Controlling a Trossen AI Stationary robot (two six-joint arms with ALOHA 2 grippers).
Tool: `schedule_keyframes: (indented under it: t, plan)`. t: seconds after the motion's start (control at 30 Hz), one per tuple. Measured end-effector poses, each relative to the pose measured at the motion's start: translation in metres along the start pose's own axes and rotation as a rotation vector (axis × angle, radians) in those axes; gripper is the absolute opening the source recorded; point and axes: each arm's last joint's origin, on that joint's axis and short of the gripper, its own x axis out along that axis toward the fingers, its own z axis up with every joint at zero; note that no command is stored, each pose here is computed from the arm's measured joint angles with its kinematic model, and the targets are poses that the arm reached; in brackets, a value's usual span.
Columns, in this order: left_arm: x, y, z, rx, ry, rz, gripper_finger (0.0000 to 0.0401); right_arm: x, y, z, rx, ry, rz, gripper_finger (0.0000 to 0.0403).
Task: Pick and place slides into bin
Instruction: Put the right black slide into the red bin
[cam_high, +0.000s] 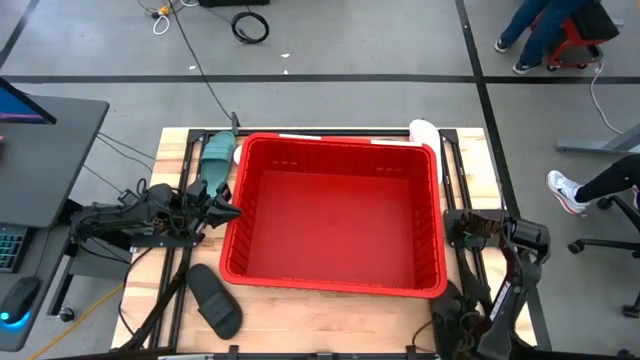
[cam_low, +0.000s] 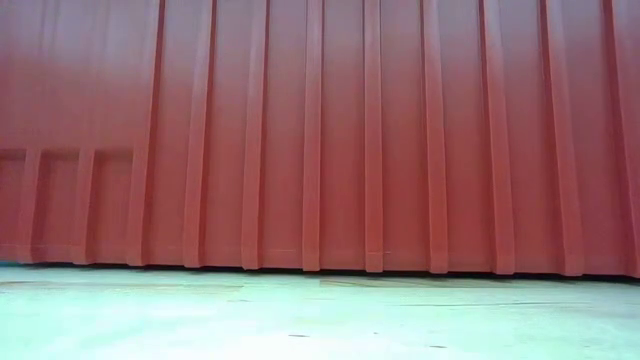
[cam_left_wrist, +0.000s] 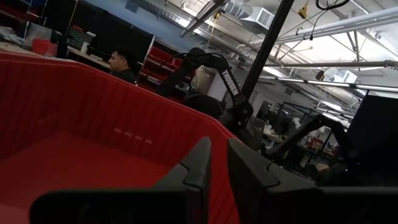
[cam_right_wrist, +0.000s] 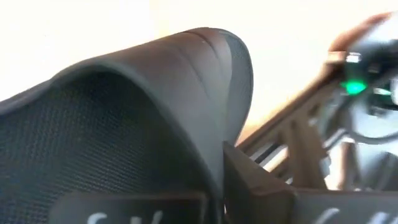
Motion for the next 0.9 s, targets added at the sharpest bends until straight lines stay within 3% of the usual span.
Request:
schedule_keyframes:
  t: [0.23,0.4,0.5,0.57,0.7,0.8,0.9]
  plan:
    - [0.0,0.0,0.0,0.0,0.0,0.0,0.0053,-0.082,-0.017,0.009,-0.176,0.029,0.457,0.0012]
    - [0.0,0.0,0.0,0.0,0.0,0.0,0.006,-0.146,-0.054,0.031,-0.154,0.004,0.797,0.0012]
    - [0.0,0.0,0.0,0.0,0.0,-0.001,0.0062,-0.177,-0.08,0.048,-0.129,-0.082,0.928,0.001]
    - [0.0,0.0,0.0,0.0,0.0,-0.001,0.0061,-0.194,-0.095,0.061,-0.124,-0.219,0.984,0.0009]
    - [0.0,0.0,0.0,0.0,0.0,0.0,0.0055,-0.212,-0.119,0.094,-0.11,-0.522,0.935,0.0009]
    - [0.0,0.0,0.0,0.0,0.001,0.0,0.0051,-0.207,-0.135,0.123,-0.104,-0.63,0.767,0.001]
    - [0.0,0.0,0.0,0.0,0.0,0.0,0.0052,-0.192,-0.15,0.151,-0.074,-0.646,0.564,0.0012]
